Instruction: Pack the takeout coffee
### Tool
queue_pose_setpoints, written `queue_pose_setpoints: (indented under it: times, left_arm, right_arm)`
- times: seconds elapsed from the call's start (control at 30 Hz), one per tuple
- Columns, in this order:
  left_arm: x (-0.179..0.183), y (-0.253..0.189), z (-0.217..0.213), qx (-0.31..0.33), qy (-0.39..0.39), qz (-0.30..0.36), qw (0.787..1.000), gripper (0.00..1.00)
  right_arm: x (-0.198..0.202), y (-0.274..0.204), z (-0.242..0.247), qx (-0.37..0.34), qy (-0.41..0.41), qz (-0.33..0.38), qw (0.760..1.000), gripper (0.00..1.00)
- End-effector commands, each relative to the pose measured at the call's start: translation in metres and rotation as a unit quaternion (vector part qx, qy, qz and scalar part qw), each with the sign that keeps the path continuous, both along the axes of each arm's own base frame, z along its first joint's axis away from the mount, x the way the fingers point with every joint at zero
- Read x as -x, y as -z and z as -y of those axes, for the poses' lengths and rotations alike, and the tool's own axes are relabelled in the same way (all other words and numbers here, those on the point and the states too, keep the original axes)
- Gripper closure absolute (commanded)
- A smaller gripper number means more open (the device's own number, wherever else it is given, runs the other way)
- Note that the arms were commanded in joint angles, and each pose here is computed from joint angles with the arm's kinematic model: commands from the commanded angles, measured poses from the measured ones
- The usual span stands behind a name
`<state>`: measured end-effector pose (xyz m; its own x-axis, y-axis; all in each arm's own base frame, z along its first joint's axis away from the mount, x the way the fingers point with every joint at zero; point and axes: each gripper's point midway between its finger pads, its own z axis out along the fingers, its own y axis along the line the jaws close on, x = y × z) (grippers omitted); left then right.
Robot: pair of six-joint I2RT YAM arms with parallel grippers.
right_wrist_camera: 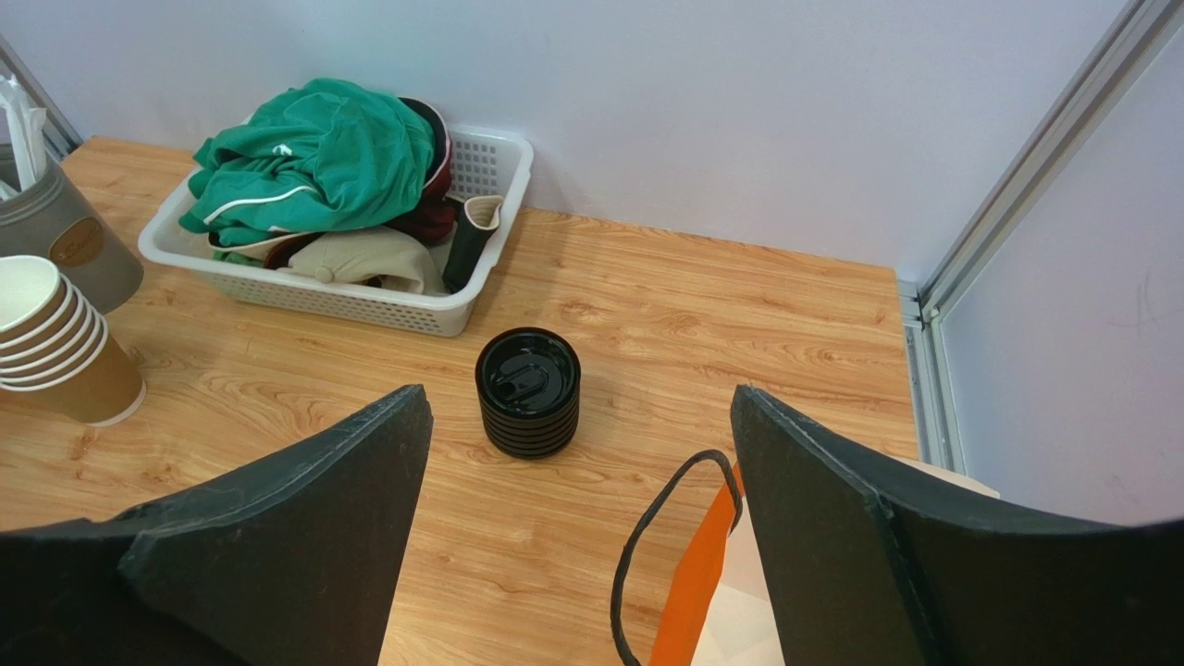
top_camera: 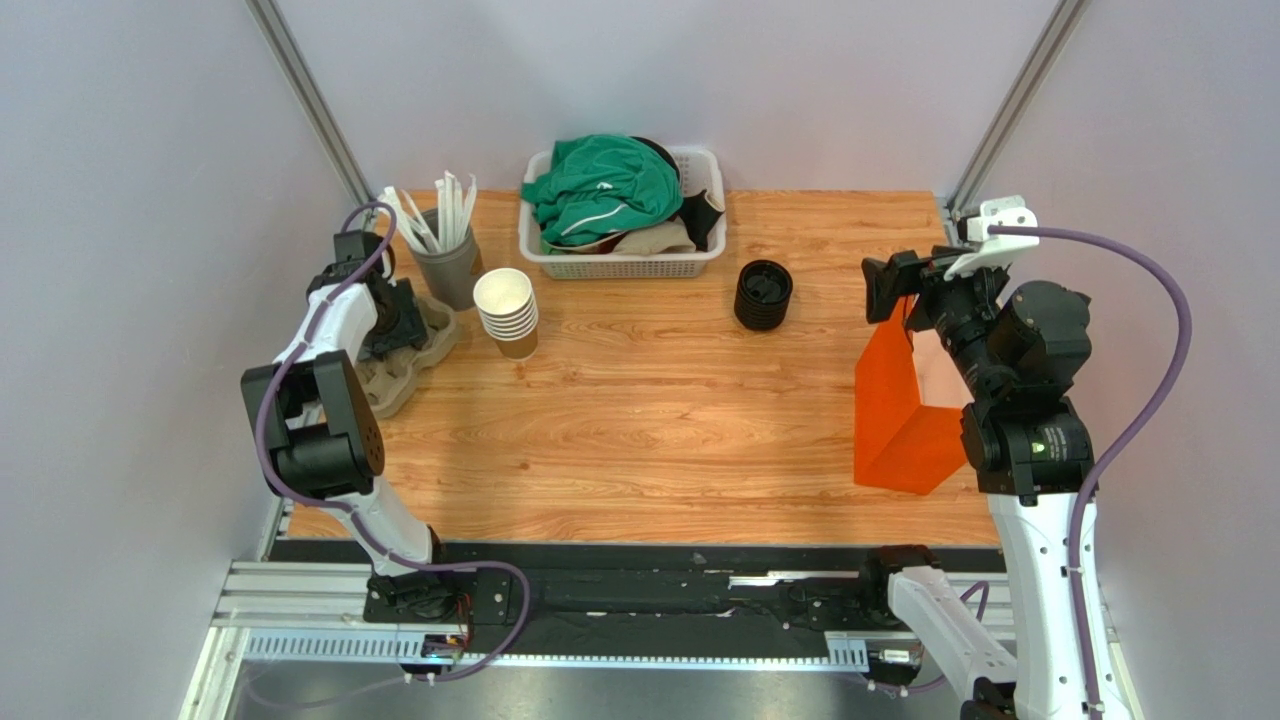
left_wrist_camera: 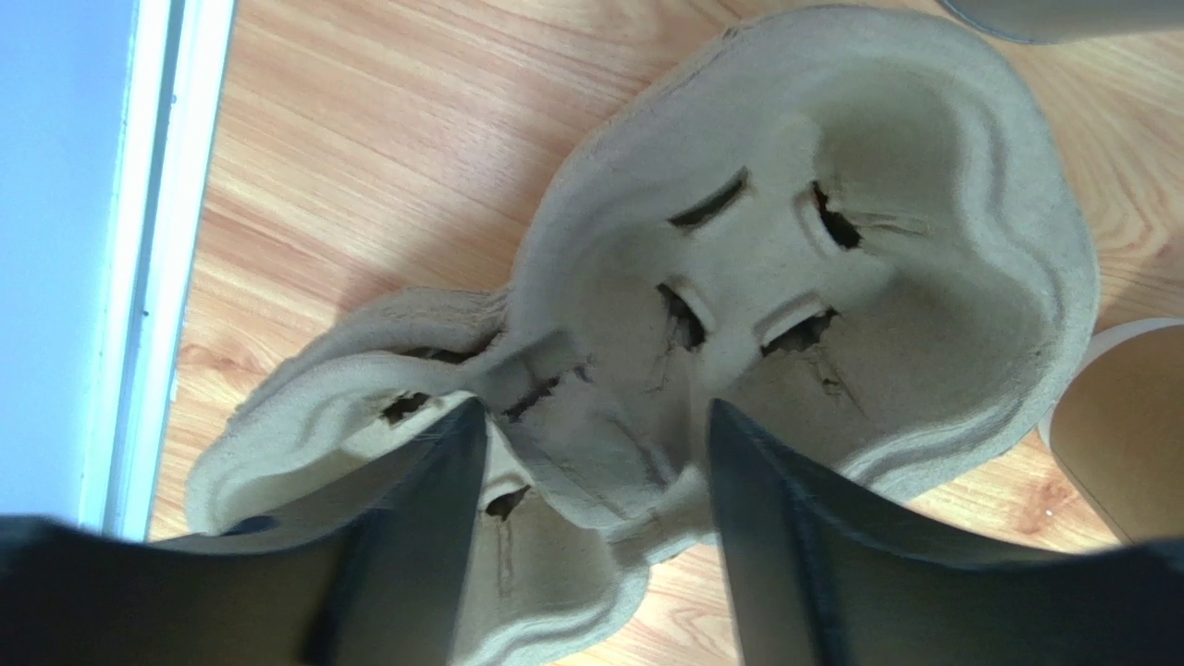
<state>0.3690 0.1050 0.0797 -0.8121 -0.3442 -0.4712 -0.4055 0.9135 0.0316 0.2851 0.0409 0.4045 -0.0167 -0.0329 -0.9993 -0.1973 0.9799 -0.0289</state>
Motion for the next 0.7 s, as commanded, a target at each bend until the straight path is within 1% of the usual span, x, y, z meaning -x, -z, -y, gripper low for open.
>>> queue_pose_setpoints:
  times: [0.0, 0.03, 0.1, 0.23, 0.27, 0.3, 0.63, 0.67]
  left_arm:
    - [-0.02, -0.024, -0.008, -0.025, -0.001, 0.045, 0.999, 0.38]
    - [-0.02, -0.025, -0.009, -0.028, 0.001, 0.046, 0.999, 0.41]
    - [-0.021, -0.024, -0.009, -0.034, 0.003, 0.044, 0.998, 0.43]
    - [-0.019, -0.024, -0.008, -0.037, 0.009, 0.044, 0.998, 0.45]
    - [-0.02, -0.026, -0.007, -0.037, 0.013, 0.048, 0.998, 0.48]
    - [-0.02, -0.027, -0.006, -0.037, 0.015, 0.05, 0.998, 0.49]
    - [-0.02, -0.07, 0.005, -0.039, 0.046, 0.108, 0.992, 0.5]
    - [-0.019, -0.074, 0.005, -0.039, 0.046, 0.113, 0.992, 0.52]
  right_arm:
    - [0.0, -0.003, -0.003, -0.004, -0.008, 0.009, 1.0, 0.15]
    - [-0.001, -0.003, -0.004, -0.003, -0.008, 0.009, 1.0, 0.15]
    - [-0.001, -0.001, -0.005, -0.003, -0.011, 0.007, 1.0, 0.15]
    - [-0.001, 0.001, -0.008, -0.003, -0.018, 0.004, 1.0, 0.15]
    - [-0.001, 0.002, -0.008, -0.002, -0.018, 0.004, 1.0, 0.15]
    - [-0.002, 0.003, -0.008, -0.001, -0.018, 0.003, 1.0, 0.15]
    - [-0.001, 0.003, -0.008, 0.0, -0.015, 0.005, 1.0, 0.15]
    - [-0.001, 0.003, -0.008, -0.001, -0.016, 0.005, 1.0, 0.15]
